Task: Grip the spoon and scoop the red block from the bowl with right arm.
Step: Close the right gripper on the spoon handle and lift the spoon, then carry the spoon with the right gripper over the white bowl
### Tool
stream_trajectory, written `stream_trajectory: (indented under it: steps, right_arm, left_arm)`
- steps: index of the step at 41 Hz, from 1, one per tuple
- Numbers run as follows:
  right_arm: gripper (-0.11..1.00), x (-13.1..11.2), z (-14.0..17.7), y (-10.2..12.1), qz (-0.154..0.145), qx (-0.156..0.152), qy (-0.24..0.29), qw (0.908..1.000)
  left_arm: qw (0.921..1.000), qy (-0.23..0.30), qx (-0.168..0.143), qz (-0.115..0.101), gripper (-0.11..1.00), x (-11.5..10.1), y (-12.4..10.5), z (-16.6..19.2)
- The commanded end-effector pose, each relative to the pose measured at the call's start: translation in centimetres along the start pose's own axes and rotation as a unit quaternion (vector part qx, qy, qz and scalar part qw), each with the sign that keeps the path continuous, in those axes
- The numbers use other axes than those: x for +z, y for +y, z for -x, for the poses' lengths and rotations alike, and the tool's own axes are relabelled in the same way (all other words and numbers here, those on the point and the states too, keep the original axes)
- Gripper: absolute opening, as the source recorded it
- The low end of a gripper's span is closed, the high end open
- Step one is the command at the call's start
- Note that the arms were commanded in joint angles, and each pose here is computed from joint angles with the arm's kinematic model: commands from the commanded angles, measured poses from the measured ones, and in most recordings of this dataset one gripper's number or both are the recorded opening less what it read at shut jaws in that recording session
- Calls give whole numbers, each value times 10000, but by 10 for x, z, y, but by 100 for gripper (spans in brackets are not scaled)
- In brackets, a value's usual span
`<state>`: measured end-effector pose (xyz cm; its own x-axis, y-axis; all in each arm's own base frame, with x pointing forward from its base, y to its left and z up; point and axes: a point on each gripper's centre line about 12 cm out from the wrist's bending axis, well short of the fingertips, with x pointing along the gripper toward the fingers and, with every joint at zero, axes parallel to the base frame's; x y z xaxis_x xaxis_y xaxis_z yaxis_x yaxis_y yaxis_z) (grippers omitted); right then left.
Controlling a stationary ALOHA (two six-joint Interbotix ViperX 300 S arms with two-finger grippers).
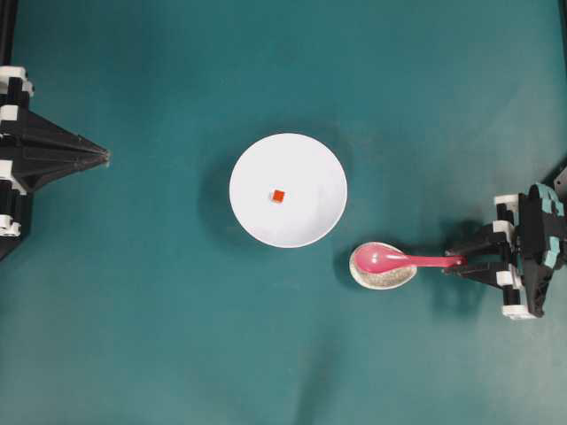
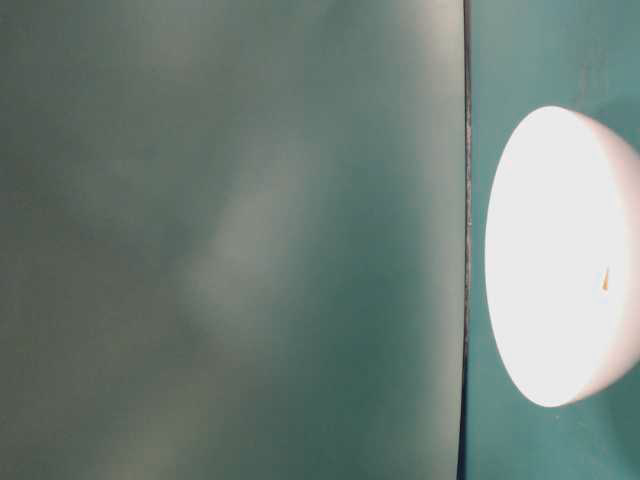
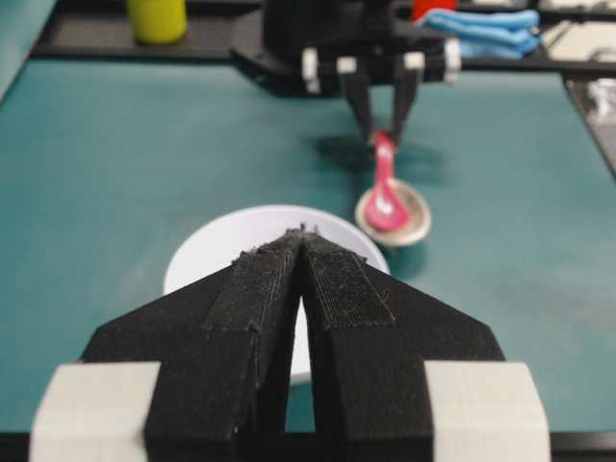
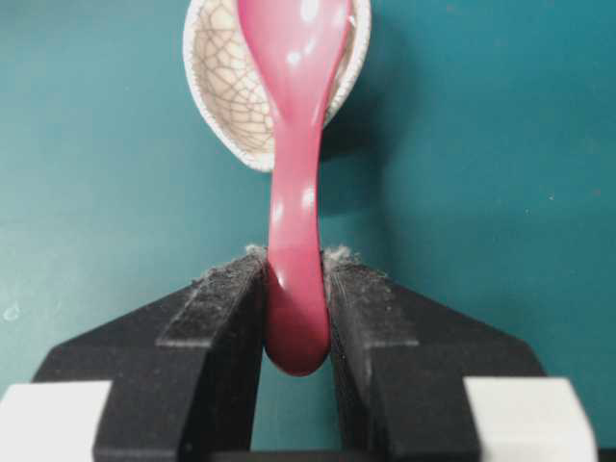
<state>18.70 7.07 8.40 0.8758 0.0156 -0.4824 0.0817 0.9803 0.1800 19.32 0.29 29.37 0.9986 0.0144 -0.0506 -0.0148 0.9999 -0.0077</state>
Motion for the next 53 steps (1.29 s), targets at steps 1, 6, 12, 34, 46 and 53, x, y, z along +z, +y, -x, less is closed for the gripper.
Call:
stream_trajectory:
  steps: [1,6,12,34,46,53]
  right_arm:
    - [25,4,-1,5,-4,87,-86,9999]
    - [25,7,1,6,-39,136,-108,9998]
    - [25,16,6,11,-116,300,-235,9992]
    - [25,104,20,12,-446,652,-518,9955]
    - [25,162,15,-15,-503,430,-180,9976]
    - [25,197,14,-30,-477,379,-9,9981]
  left_arm:
    - [10000,-54,-1,-8,1,5,0,-2]
    - [10000,-61,6,-7,1,5,0,-1]
    - [10000,-54,-1,-8,1,5,0,-1]
    - [10000,77,10,46,1,2,0,-1]
    - [9992,237,13,322,1,-2,0,-1]
    - [9992,206,19,338,1,-1,0,-1]
